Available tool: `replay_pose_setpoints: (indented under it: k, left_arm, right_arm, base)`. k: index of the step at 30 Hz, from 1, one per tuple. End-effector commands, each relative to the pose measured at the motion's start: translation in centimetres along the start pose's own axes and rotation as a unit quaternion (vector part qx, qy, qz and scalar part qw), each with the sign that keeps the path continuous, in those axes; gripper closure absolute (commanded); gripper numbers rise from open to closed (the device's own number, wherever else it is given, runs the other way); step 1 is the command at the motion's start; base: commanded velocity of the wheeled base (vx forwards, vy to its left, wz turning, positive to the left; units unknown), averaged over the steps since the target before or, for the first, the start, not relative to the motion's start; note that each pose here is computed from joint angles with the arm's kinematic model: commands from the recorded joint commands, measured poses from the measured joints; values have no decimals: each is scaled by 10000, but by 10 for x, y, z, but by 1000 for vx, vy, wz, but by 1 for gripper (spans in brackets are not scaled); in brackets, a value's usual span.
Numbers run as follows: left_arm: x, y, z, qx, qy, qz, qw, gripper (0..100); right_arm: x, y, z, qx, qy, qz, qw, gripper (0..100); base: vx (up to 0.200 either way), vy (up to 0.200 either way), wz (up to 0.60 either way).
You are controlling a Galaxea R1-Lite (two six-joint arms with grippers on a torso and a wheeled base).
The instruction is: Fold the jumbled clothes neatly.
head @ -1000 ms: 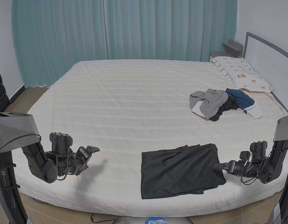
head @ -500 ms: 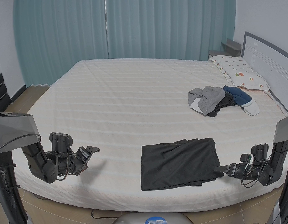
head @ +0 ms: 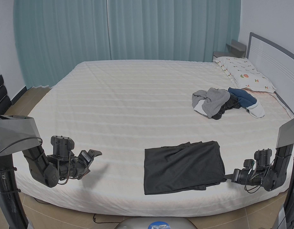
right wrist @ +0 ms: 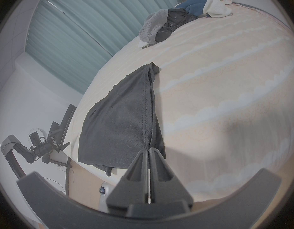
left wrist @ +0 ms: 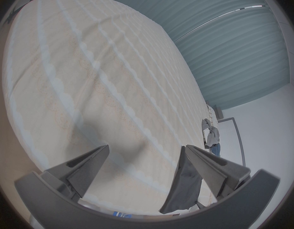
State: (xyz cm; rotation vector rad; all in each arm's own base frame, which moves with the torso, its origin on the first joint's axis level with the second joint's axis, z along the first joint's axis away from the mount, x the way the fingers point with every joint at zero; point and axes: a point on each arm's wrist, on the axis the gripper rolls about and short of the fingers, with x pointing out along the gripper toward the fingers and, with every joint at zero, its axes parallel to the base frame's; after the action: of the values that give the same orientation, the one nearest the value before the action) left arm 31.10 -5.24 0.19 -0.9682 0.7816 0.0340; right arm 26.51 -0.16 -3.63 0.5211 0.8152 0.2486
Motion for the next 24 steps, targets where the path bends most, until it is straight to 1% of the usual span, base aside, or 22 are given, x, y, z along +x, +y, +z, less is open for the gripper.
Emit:
replay_pose_setpoints:
  k: [1,11,17,24]
  left_arm:
    - [0,0,0,-2,1,4,10000,0]
    - [0,0,0,-2,1,4,10000,0]
    - [0,0,0,-2,1,4,10000,0]
    - [0,0,0,-2,1,4,10000,0]
  right_arm:
    - [-4,-1,0,22,-23,-27,10000,100]
    - [-18,2,-2,32,-61,-64,10000,100]
    - [-23,-3,-4,93,-44,-153,9998,100]
    - [-25,-5,-7,-51,14,-205,9998,100]
  base:
    - [0,0,0]
    - [0,0,0]
    - [0,0,0]
    - [0,0,0]
